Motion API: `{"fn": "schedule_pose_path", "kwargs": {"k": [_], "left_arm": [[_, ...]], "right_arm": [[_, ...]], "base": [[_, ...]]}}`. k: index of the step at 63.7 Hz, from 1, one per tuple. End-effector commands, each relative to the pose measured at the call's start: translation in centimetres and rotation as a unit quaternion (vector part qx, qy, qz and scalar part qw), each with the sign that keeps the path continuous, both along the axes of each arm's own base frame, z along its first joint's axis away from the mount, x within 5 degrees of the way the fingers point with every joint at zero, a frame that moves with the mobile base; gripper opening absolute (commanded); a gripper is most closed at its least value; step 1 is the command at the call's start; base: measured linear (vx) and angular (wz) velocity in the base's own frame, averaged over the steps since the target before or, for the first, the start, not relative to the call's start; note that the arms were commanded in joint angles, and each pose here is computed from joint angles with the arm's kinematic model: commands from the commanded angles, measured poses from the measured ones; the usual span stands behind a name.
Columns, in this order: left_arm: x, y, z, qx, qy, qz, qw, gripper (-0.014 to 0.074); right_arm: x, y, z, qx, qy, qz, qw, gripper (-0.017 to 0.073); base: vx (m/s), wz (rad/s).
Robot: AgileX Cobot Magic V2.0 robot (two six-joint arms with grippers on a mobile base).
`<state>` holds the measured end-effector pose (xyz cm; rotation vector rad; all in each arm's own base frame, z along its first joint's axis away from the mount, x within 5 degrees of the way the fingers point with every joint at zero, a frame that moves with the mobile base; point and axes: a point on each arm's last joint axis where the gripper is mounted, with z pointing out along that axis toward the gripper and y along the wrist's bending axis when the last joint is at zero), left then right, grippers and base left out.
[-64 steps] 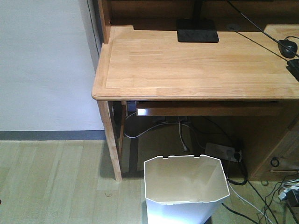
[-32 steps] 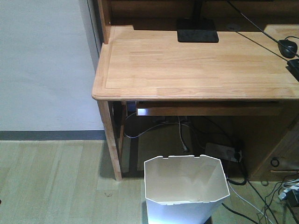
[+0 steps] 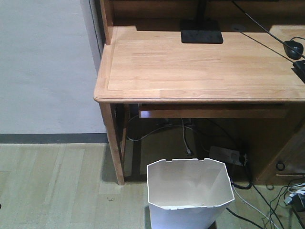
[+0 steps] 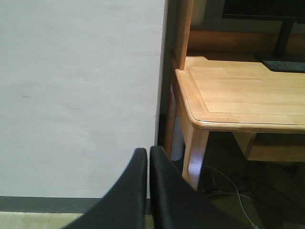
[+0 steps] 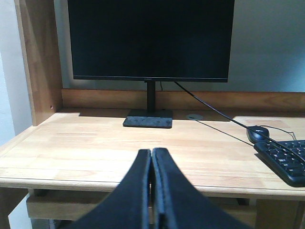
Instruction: Move trash bin to bedside with robot
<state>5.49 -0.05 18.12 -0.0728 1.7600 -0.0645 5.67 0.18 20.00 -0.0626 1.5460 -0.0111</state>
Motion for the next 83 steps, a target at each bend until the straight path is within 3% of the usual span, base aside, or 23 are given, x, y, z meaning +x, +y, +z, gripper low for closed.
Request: {"fn": "schedule_pose_path", "kwargs": {"k": [1,9,17,29,40,83], "left_arm": [[0.0,0.0,0.3,-0.005,-0.036,0.002,0.999,-0.0006],[0.0,0.0,0.3,-0.005,-0.036,0.002,0.999,-0.0006],[0.0,0.0,0.3,-0.005,-0.036,0.002,0.999,-0.0006],[0.0,0.0,0.3,-0.005,-0.036,0.002,0.999,-0.0006],[0.0,0.0,0.3,-0.005,-0.036,0.002,0.999,-0.0006],[0.0,0.0,0.3,-0.005,-0.036,0.002,0.999,-0.0006]], "right_arm": [[-0.1,0.0,0.7,-0.007,-0.049,0.001,0.999,-0.0009],[-0.2,0.1,1.3,-0.006,-0.077,0.003,0.997,-0.0009],[-0.3,0.0,2.9,0.017,-0.081,0.004,0.997,-0.0009],[0.9,0.0,6.5,0.013,-0.039,0.000,0.999,-0.0009],[2.5,0.1,9.0,0.031,-0.014,0.000,0.999,-0.0009],[3.3,0.1,8.8,0.022,0.007,-0.001,1.000,0.0006]], "base": [[0.00,0.00],[0.00,0.00],[0.00,0.00],[0.00,0.00],[0.00,0.00],[0.00,0.00]]}}
